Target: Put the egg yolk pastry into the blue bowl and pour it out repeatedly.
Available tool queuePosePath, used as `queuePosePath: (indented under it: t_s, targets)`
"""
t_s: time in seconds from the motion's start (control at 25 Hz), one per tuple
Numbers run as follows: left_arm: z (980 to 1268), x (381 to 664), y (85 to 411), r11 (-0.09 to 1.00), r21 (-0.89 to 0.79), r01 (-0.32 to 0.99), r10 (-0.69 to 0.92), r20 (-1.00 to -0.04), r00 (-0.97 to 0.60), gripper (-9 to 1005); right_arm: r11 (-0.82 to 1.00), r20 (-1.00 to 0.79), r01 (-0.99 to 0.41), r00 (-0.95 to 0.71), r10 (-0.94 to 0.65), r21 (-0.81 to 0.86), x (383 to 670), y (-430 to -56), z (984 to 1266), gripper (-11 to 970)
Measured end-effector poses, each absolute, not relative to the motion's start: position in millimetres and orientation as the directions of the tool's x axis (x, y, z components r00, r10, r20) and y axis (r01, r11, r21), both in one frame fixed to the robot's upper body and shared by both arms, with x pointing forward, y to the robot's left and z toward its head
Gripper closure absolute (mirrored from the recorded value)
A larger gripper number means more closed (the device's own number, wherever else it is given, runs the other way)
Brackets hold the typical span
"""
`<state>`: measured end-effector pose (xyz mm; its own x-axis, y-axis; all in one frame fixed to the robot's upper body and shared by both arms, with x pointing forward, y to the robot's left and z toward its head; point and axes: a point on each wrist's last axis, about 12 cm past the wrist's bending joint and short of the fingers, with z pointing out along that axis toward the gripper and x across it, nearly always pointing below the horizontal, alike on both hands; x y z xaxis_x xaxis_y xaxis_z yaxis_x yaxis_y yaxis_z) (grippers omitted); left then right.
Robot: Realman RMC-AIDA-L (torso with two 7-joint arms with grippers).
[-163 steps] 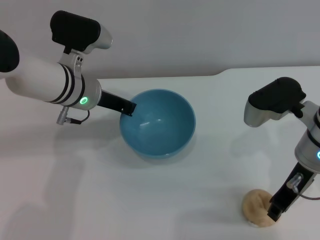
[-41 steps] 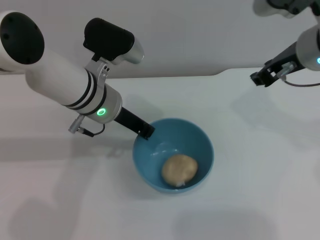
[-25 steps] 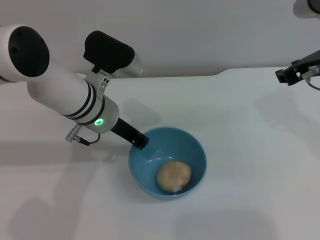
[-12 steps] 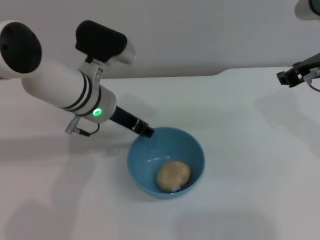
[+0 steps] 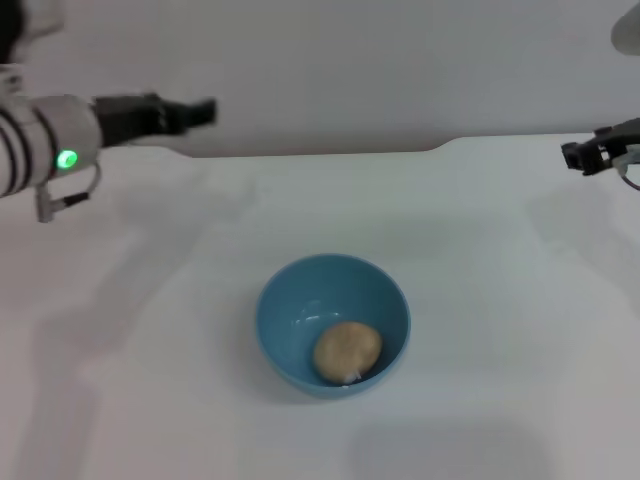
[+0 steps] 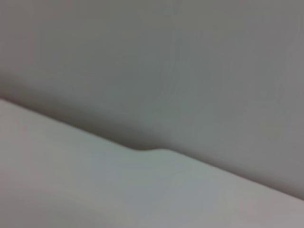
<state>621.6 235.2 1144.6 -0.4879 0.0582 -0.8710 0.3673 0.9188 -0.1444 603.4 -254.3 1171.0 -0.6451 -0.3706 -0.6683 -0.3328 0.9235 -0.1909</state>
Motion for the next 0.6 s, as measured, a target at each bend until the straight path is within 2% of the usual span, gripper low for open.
queuePosePath:
  t_s: [0.12, 0.28, 0.4, 0.6]
  targets:
    - [1137.0, 613.1, 252.3, 0.954, -0.122, 0.275, -0.008, -0.925, -0.381, 231, 0.949, -0.738, -0.287, -0.61, -0.287, -0.132, 605.5, -261.9, 1162.5, 601]
    - [1122.0, 599.8, 261.5, 0.987, -0.046, 0.156, -0.002, -0.963, -0.271, 220, 0.98, -0.819, -0.199, -0.56, -0.124, -0.013, 606.1, -278.4, 1154.7, 600]
    - [1110.3, 588.0, 261.5, 0.997, 0.005, 0.073, 0.019, -0.982, -0.188, 214, 0.99, -0.845, -0.134, -0.533, -0.041, 0.036, 606.2, -292.4, 1143.8, 601]
    - [1089.1, 569.5, 252.7, 0.99, 0.137, -0.033, 0.136, -0.991, -0.016, 214, 0.998, -0.867, -0.056, -0.498, -0.003, 0.028, 605.3, -306.0, 1118.8, 601]
